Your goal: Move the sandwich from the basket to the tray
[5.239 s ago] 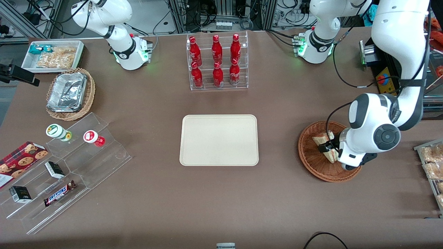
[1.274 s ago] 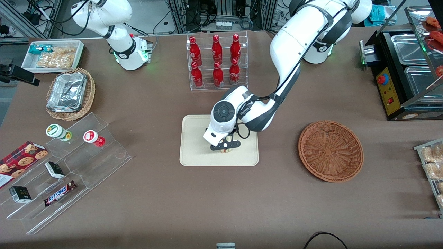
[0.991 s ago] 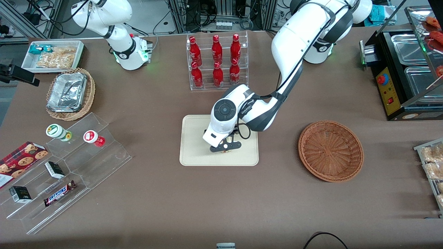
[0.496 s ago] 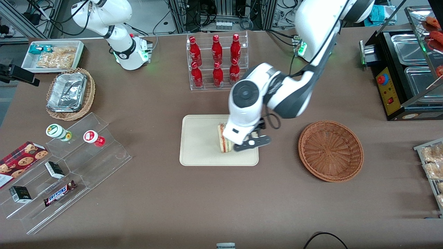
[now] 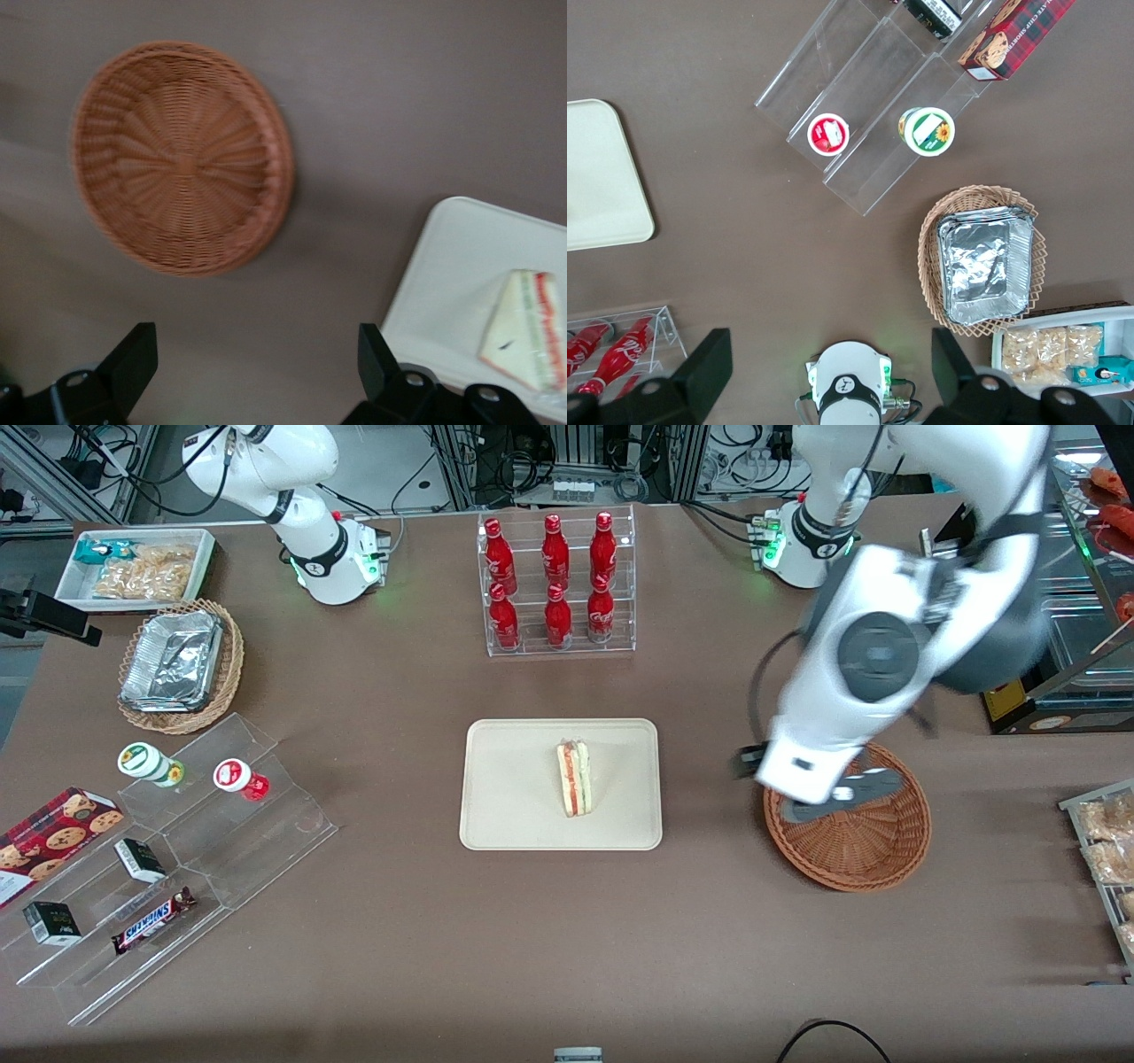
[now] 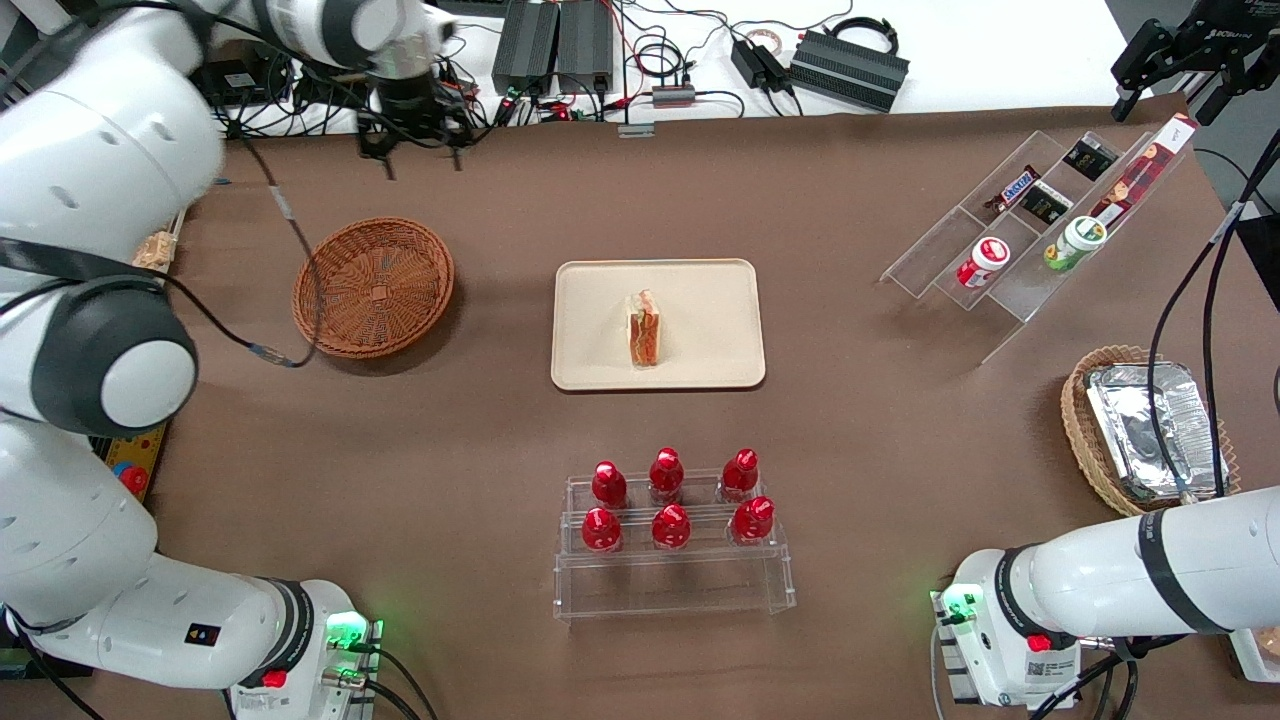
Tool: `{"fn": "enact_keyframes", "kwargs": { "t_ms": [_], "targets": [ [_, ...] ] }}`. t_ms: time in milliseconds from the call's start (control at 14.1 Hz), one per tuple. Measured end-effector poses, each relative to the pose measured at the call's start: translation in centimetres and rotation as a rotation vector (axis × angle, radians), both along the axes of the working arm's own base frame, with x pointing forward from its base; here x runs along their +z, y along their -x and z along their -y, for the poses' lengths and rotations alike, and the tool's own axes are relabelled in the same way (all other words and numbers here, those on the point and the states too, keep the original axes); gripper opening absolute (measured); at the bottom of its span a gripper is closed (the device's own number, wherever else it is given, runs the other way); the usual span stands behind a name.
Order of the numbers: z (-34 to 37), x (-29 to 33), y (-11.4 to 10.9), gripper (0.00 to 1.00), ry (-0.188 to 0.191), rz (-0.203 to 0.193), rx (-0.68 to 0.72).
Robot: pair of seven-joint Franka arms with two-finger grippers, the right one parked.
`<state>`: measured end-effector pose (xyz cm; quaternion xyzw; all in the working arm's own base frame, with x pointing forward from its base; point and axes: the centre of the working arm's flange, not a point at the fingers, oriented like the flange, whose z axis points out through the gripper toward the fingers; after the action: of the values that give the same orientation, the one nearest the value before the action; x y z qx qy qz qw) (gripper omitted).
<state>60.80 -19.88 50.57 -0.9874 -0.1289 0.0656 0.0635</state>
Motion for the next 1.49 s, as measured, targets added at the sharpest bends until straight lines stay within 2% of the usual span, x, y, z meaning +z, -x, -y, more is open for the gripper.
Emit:
{"fn": "enact_keyframes", "kwargs": {
  "t_ms": [212, 425, 637, 779, 920, 1204, 1487],
  "targets": [
    [-9.2, 2.8, -0.1, 1.00, 0.016, -0.051, -0.030],
    [-15.1, 5.4, 0.8, 1.00, 0.062, -0.061, -0.021],
    [-15.0, 7.7, 2.8, 1.00, 0.067, -0.086, -0.028],
    [-14.6, 9.1, 3.8, 1.00, 0.064, -0.086, -0.036],
    [-14.5, 9.6, 4.1, 1.00, 0.063, -0.079, -0.036],
    [-14.6, 9.7, 4.6, 1.00, 0.061, -0.106, -0.043],
    [-14.6, 10.0, 4.9, 1.00, 0.061, -0.105, -0.047]
  ]
}}
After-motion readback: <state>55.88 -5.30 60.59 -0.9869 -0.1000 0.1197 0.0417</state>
